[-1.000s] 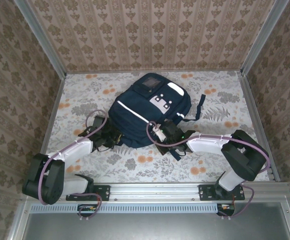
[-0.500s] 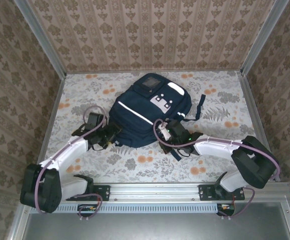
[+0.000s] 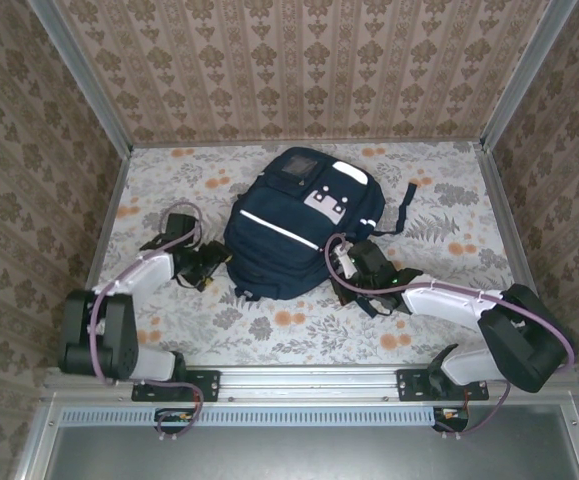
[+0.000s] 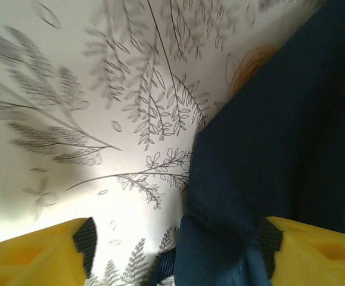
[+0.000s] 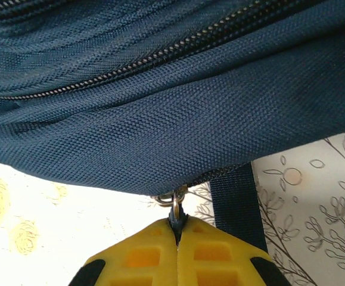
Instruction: Pack the student bag
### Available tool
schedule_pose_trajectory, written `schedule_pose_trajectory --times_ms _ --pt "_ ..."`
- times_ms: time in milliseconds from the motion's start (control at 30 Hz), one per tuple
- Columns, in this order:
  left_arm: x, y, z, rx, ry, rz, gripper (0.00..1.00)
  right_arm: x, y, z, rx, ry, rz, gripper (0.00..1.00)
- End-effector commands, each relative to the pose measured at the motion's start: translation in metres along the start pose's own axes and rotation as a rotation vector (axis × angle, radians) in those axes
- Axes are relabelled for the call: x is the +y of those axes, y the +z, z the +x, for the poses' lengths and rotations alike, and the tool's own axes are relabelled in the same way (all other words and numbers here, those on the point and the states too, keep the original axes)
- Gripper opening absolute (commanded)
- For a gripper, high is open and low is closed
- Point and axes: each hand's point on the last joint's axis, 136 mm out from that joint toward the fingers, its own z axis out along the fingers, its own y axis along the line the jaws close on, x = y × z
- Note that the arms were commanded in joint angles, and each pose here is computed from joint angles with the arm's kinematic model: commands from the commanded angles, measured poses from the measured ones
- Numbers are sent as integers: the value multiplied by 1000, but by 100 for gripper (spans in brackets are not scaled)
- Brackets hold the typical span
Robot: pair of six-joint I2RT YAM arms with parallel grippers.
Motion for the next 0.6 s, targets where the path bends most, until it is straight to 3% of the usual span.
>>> schedule_pose_trajectory --times_ms 0,300,567 --pt "-27 15 15 105 23 94 66 -12 -6 -11 -56 34 51 0" --pt "-29 39 49 125 -23 154 12 0 -2 -4 -1 -22 13 0" --pt "-20 43 53 104 -72 155 2 16 0 8 36 -93 -11 0"
